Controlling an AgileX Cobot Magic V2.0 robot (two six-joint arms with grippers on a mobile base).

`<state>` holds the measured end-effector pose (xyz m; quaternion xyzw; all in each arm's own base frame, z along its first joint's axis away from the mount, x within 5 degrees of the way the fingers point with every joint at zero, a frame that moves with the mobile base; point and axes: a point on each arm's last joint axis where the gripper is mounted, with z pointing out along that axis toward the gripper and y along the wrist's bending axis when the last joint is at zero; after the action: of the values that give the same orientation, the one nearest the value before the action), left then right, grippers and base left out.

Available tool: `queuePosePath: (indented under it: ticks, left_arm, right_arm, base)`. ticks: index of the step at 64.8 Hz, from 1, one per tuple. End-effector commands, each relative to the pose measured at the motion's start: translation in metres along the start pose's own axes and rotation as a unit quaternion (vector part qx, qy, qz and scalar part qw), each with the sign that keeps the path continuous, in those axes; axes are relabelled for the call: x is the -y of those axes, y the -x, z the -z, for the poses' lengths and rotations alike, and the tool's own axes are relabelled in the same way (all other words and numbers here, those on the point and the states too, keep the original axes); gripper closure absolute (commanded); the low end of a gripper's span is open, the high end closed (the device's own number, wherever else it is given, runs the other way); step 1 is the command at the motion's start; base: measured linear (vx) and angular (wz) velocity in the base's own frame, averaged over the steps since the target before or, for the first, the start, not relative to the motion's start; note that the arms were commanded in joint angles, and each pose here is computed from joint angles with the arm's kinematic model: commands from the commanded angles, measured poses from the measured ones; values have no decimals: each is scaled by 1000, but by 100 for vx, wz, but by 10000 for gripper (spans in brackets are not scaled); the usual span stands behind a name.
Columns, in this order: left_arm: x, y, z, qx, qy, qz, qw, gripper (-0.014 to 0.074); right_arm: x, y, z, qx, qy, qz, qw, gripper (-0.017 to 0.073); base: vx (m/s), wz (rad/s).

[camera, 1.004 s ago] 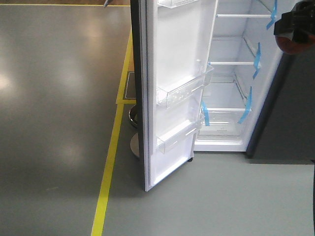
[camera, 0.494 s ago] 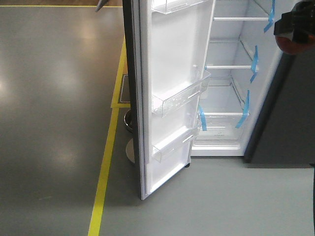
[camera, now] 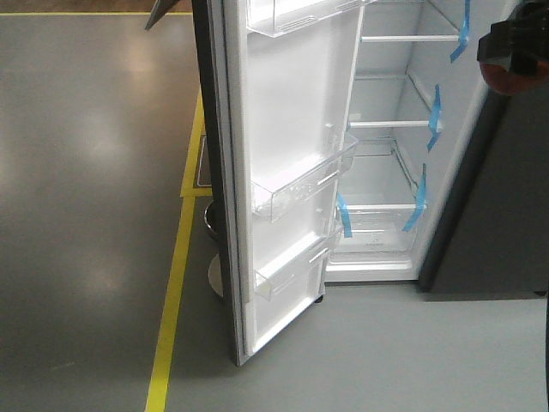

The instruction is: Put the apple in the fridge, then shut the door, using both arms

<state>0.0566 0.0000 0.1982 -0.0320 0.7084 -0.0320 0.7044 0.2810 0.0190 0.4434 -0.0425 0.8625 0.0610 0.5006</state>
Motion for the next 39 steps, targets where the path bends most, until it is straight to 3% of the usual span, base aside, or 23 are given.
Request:
queuePosePath:
  ticks: [1, 39]
  left_arm:
    - [0, -2, 0, 28, -2, 4, 1000, 599]
    - [0, -2, 0, 28, -2, 4, 1000, 599]
  right_arm:
    - [-1, 17, 19, 68, -3, -1, 998, 568]
    - [-1, 17, 19, 68, -3, -1, 998, 568]
  base:
    - [10, -5]
    - [9, -1]
